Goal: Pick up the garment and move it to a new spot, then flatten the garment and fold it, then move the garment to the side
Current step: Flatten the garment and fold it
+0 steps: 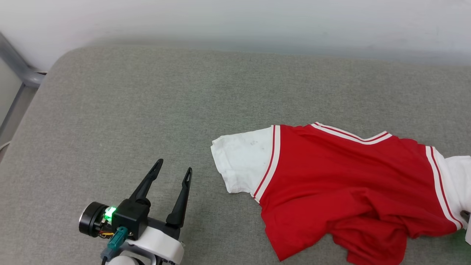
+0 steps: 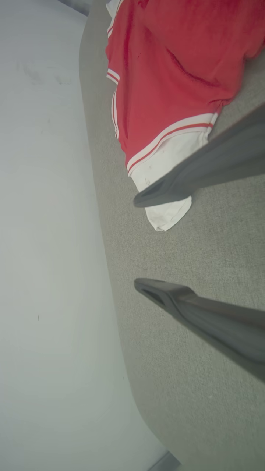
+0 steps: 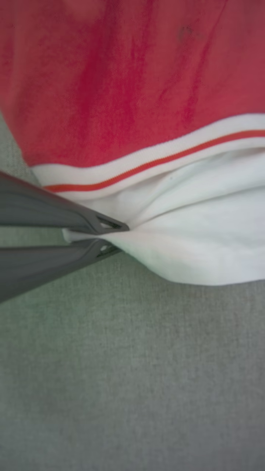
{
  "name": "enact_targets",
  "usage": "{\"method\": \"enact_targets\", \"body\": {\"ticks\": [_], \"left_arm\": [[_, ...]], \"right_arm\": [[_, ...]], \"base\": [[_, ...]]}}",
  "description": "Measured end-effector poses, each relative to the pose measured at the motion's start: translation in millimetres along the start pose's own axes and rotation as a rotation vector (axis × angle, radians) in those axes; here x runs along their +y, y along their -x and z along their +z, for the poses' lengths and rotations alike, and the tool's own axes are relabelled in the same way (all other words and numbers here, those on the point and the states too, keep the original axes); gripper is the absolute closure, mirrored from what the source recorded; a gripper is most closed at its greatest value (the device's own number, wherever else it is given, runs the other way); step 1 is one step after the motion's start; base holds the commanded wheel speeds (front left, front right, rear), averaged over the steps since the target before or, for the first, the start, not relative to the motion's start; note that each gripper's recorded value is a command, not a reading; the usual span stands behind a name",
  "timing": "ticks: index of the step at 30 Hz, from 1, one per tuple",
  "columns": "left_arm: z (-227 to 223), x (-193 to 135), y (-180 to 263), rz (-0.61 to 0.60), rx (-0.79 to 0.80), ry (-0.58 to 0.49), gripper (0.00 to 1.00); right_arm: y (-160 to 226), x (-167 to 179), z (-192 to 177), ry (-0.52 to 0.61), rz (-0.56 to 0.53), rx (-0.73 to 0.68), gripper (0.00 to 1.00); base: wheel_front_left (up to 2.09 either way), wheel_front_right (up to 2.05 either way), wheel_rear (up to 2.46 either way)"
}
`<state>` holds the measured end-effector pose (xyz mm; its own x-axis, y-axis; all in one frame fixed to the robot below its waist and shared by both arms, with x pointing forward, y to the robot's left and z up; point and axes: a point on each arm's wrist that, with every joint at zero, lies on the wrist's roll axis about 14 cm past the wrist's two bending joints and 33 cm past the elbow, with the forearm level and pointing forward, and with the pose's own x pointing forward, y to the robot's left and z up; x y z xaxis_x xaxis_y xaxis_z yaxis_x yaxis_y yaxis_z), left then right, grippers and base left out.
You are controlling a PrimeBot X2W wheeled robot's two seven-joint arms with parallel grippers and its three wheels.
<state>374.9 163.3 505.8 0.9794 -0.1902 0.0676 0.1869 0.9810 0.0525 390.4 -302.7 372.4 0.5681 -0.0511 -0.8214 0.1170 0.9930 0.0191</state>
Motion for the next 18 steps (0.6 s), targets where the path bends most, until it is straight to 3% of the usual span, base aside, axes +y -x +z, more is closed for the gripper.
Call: {"method": "enact_targets", "body": {"ticks": [1, 6, 14, 18], "left_arm": [[-1, -2, -1, -0.007, 0.003, 0.002, 0.0], [-4, -6, -6, -0.021, 0.008, 0.013, 0.0], [16, -7, -12, -0.015, -0.057, 0.058, 0.0], [21, -12, -12, -0.017, -0.076, 0.09, 0.0]], "right_arm": [[0, -1, -1, -0.008, -0.004, -0.013, 0.0], [5, -3, 10, -0.016, -0.015, -0.129, 0.0], [51, 27, 83, 0.068, 0.063, -0.559, 0.0], [76, 44, 90, 0.073, 0.114, -0.717, 0.0]], "base": [[0.0, 0.0, 0.0], [0.0, 0.0, 0.0], [0.0, 0.0, 0.0], [0.0, 0.0, 0.0]]}}
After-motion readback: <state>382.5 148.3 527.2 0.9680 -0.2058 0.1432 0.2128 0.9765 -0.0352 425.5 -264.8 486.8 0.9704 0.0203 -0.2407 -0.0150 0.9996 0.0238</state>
